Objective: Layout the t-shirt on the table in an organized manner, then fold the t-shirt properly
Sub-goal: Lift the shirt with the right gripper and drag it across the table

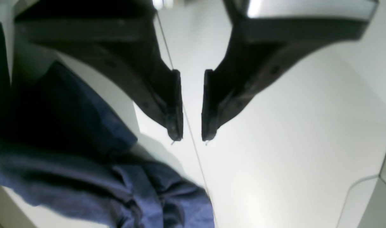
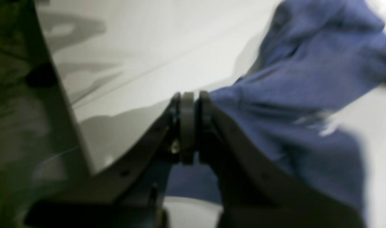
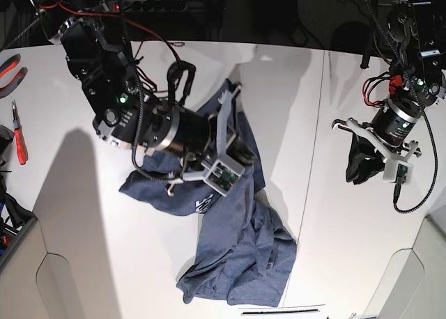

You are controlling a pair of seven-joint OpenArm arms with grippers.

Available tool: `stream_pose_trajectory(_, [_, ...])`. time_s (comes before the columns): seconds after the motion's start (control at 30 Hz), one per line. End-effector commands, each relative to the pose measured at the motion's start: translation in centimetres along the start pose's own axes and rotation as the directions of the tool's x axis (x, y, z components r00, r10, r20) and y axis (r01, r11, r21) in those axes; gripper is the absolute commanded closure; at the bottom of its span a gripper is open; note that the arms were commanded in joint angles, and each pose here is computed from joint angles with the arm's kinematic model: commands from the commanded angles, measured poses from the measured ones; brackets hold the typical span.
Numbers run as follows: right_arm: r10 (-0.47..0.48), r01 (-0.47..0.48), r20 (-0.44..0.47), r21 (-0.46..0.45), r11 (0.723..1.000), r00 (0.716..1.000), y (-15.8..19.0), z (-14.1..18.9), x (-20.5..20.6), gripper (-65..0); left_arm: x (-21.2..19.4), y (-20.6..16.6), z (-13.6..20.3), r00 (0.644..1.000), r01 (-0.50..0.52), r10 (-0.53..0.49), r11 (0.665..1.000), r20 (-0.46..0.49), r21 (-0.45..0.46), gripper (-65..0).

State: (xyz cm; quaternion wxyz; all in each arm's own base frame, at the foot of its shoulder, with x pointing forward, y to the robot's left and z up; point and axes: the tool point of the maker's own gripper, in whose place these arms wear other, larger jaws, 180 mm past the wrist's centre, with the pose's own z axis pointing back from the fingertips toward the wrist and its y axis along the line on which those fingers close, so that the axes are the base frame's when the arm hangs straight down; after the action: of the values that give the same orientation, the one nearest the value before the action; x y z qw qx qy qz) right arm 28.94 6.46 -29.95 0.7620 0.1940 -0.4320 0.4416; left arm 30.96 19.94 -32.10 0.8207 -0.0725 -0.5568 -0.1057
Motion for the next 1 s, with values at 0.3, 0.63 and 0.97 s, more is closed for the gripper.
stream_pose_trajectory(0.3, [-0.230, 0.294, 0.188, -0.709, 0.640, 0.955, -25.9, 10.4, -0.3, 0.0, 1.6, 0.2, 0.1, 0.998, -0.009, 0.009, 1.000, 0.055, 0.002, -13.8])
stream_pose_trajectory(0.63, [-0.369, 0.379, 0.200, -0.769, 0.515, 0.908, -32.5, 14.1, -5.5, -32.7, 1.7, 0.1, 0.1, 0.998, -0.021, 0.021, 1.000, 0.062, -0.004, -13.8])
stream_pose_trajectory(0.97, [-0.381, 0.439, 0.241, -0.265, 0.859, 0.892, -22.6, 7.7, 2.5, 0.0, 2.6, 0.3, -0.3, 0.996, -0.017, 0.017, 1.000, 0.084, -0.001, -13.8])
